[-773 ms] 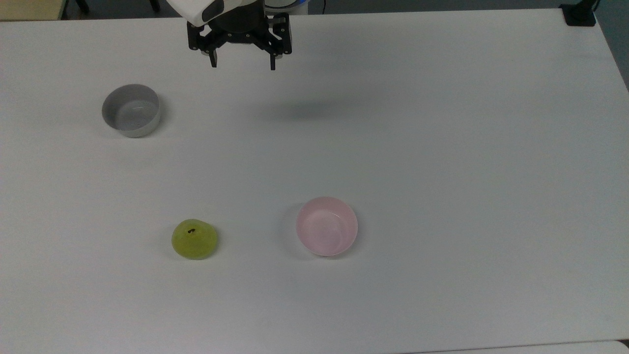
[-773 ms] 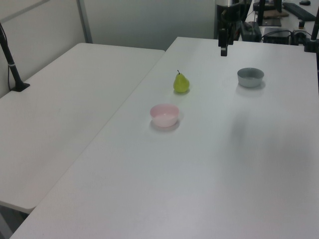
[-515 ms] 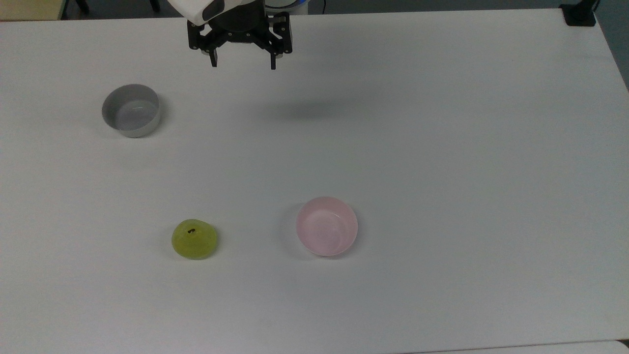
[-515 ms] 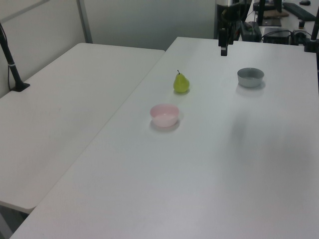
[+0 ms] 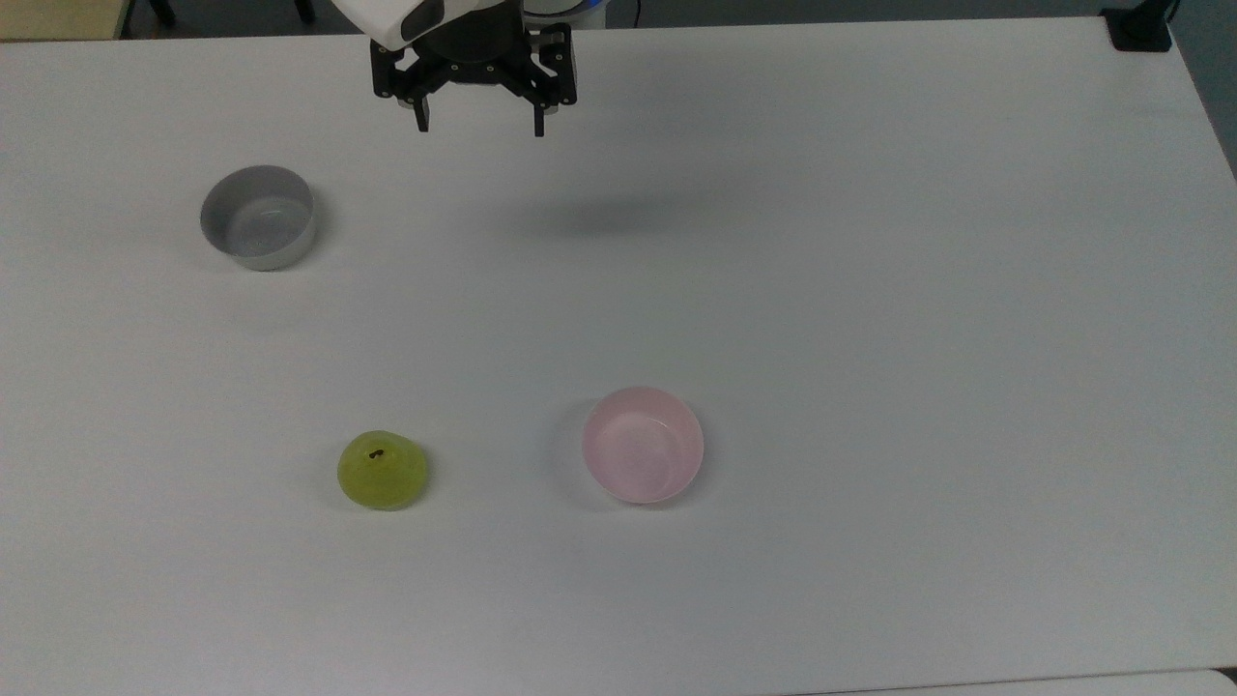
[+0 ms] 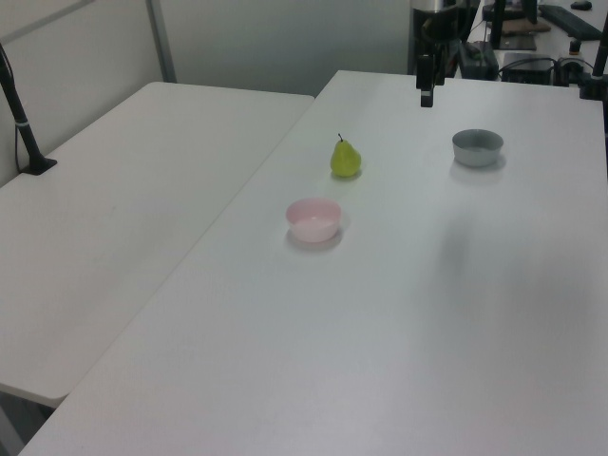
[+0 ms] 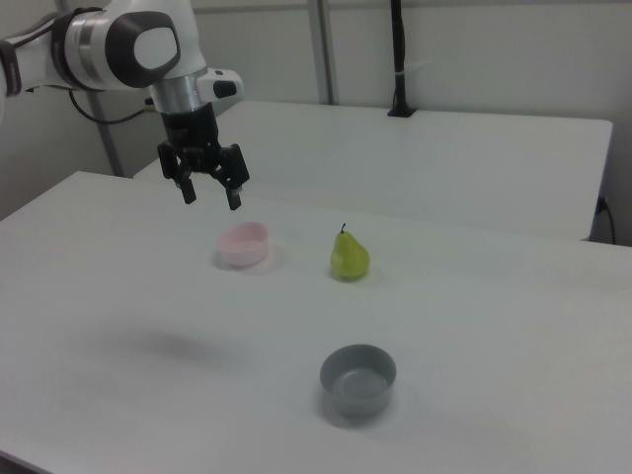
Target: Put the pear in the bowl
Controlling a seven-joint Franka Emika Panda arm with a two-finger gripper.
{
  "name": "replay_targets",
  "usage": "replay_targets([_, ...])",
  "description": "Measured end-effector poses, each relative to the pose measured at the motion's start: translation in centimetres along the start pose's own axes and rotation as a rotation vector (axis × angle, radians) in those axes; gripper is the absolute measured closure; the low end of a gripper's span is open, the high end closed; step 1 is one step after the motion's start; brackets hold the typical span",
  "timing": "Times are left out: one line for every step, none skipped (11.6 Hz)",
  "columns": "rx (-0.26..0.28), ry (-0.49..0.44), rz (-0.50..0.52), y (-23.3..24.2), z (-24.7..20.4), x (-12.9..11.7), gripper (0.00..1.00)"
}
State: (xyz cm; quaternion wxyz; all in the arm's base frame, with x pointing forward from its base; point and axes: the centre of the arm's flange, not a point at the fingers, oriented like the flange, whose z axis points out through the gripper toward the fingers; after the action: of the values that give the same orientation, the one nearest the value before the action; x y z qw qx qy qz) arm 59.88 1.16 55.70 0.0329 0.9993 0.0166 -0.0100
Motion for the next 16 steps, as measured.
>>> replay_targets([0.0,0.0,0.0,0.0,0.0,0.0,0.0])
replay_targets([0.0,-0.001,0.001,0.1,0.1,0.0,0.0])
replay_targets([0.0,-0.003,0.003,0.2,0.2,0.0,0.0])
replay_targets([0.0,-0.006,0.006,0.4,0.3,0.0,0.0])
replay_targets([0.0,0.002,0.011,0.8,0.5,0.2,0.0])
replay_targets([0.0,0.023,0.018,1.2,0.9,0.7,0.0])
replay_targets([0.0,0.045,0.025,1.7,1.4,1.4,0.0])
replay_targets([0.0,0.07,0.032,2.2,2.2,2.3,0.0])
replay_targets([-0.001,0.097,0.036,2.6,3.1,3.1,0.0])
replay_targets([-0.003,0.126,0.037,2.8,4.0,4.1,0.0])
replay_targets([-0.009,0.151,0.037,3.0,5.1,5.0,0.0])
replay_targets([-0.024,0.179,0.037,3.5,6.1,5.9,0.0])
replay_targets([-0.032,0.207,0.043,4.2,7.1,6.7,0.0])
replay_targets([-0.034,0.236,0.049,4.8,8.3,7.5,0.0])
replay_targets([-0.034,0.264,0.052,5.2,9.7,8.3,0.0])
replay_targets([-0.033,0.277,0.053,5.4,10.7,8.9,0.0])
